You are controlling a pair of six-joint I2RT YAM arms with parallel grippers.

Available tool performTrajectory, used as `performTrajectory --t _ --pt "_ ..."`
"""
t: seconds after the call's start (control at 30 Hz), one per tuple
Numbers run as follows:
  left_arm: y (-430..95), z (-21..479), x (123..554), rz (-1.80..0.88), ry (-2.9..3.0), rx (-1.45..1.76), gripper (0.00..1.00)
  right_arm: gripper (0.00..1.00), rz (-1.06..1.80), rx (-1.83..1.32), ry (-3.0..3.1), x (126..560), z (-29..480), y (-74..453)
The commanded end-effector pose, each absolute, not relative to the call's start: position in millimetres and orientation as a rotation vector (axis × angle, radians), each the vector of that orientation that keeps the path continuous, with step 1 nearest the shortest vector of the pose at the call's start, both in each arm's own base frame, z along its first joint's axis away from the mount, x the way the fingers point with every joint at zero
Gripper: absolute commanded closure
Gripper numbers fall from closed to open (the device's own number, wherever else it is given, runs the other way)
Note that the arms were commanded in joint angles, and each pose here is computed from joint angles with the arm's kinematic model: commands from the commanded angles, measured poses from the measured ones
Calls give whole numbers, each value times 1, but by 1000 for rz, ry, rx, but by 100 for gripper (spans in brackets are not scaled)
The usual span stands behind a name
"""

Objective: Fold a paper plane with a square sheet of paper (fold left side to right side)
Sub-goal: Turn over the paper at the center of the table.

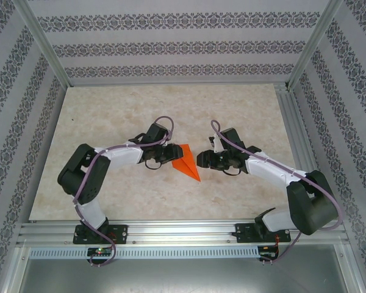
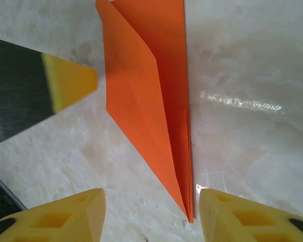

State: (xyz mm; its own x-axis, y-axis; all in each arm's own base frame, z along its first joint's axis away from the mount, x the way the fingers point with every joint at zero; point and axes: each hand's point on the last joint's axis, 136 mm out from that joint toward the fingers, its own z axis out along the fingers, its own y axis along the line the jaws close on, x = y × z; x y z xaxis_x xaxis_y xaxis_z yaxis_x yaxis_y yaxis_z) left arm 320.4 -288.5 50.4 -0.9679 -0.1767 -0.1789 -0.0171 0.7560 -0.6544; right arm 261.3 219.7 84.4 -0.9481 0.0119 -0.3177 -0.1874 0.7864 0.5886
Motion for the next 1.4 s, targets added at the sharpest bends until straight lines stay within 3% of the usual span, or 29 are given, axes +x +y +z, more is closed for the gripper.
performTrajectory --t 0.0,0.37,0.63,0.77,0.93,1.37 --pt "-306 61 339 -1160 2620 -181 53 48 934 -156 2615 269 94 219" --pt "-319 44 345 -1253 2614 -218 56 47 929 -115 2622 264 93 207" --pt "-326 54 351 -1306 2566 -179 71 46 970 -83 2592 264 93 204" --pt "-327 61 350 -1318 2549 -157 79 36 1023 -57 2536 266 102 203" --pt "-328 83 349 -1344 2496 -112 86 2 1081 -21 2424 271 123 199" --pt "-324 220 339 -1446 2209 58 89 2 1506 -60 2089 265 192 220"
